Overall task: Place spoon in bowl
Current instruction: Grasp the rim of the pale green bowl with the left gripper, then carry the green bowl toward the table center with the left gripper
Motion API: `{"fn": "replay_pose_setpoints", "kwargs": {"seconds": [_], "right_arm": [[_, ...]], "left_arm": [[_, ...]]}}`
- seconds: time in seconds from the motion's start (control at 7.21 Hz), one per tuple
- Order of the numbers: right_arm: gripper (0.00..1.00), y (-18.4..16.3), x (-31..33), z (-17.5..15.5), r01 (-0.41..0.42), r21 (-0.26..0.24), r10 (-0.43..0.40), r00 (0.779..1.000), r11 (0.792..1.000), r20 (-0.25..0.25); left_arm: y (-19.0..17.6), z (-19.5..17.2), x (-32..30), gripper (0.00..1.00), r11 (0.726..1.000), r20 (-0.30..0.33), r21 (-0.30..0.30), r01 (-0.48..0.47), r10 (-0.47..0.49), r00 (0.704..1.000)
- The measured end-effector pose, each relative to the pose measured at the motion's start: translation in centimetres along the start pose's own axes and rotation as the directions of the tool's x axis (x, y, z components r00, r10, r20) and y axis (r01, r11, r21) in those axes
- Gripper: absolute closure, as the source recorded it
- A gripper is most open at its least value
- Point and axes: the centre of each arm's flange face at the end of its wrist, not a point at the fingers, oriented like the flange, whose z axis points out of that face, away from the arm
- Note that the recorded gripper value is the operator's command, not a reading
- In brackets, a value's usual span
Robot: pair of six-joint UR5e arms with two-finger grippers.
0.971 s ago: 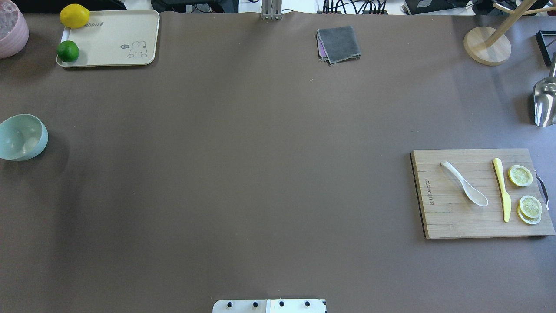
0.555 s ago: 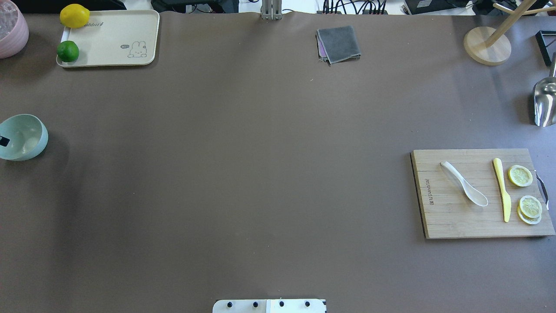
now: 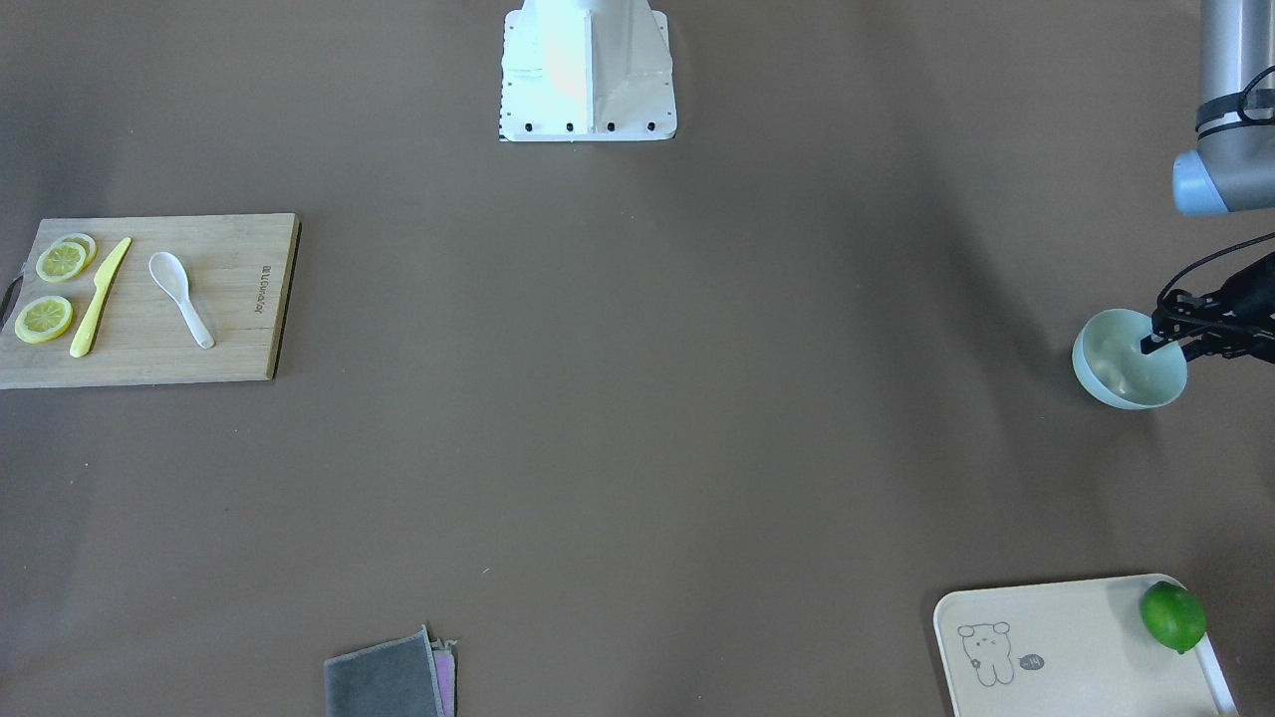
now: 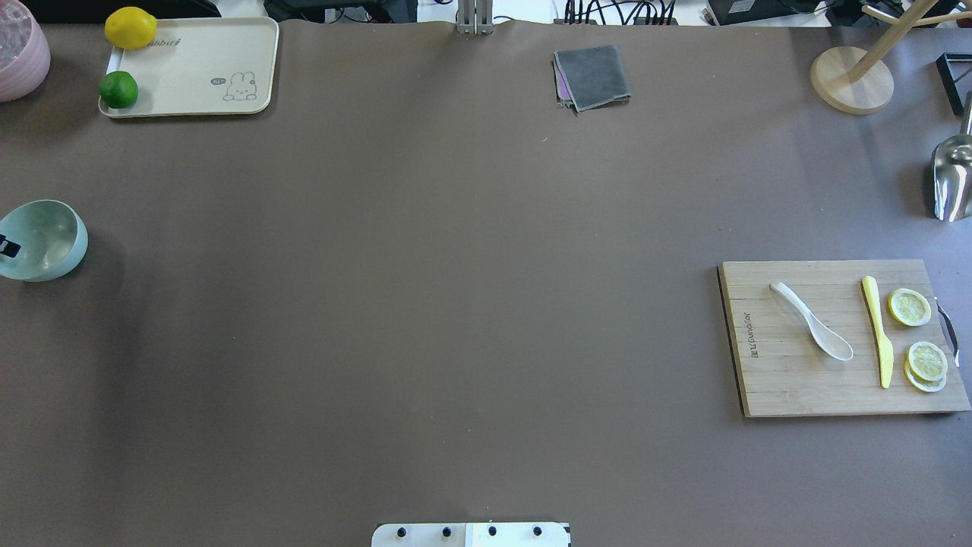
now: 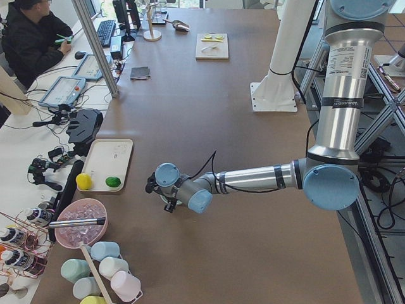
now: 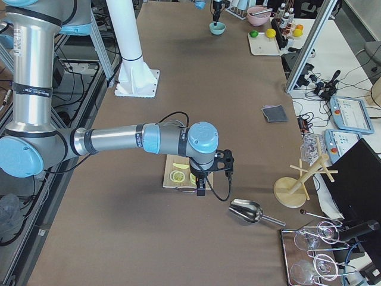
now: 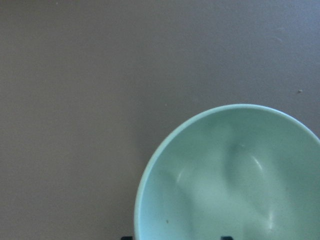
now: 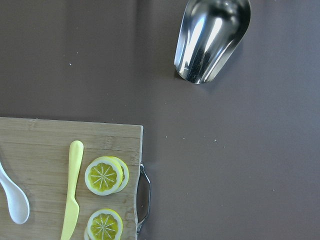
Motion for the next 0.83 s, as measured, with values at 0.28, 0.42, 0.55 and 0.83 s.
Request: {"fn": "replay_pose_setpoints", "kwargs": {"seconds": [0.28, 0.42, 0.55, 0.83], "right_arm": [[0.0, 0.0, 0.0, 0.0, 0.001, 0.001, -0.001, 1.0, 1.0, 0.0], [0.0, -0.1, -0.1, -0.1, 0.001, 0.004, -0.001, 1.0, 1.0, 0.002], [0.0, -0.6, -0.5, -0.5, 0.006, 0.013, -0.006, 1.0, 1.0, 0.005], [0.0, -2.7, -1.8, -1.7, 0.025, 0.04, -0.026, 0.999, 0.999, 0.025]], "left_arm": [[-0.5, -0.6, 0.9, 1.0, 1.0, -0.011, 0.025, -0.019, 0.019, 1.0], [-1.6, -1.5, 2.3, 1.0, 0.999, -0.031, 0.044, 0.006, -0.005, 1.0], [-3.9, -3.1, 4.8, 1.0, 0.995, -0.068, 0.071, 0.074, -0.07, 0.995], [-11.2, -6.5, 13.0, 1.0, 0.971, -0.165, 0.121, 0.207, -0.187, 0.969]]}}
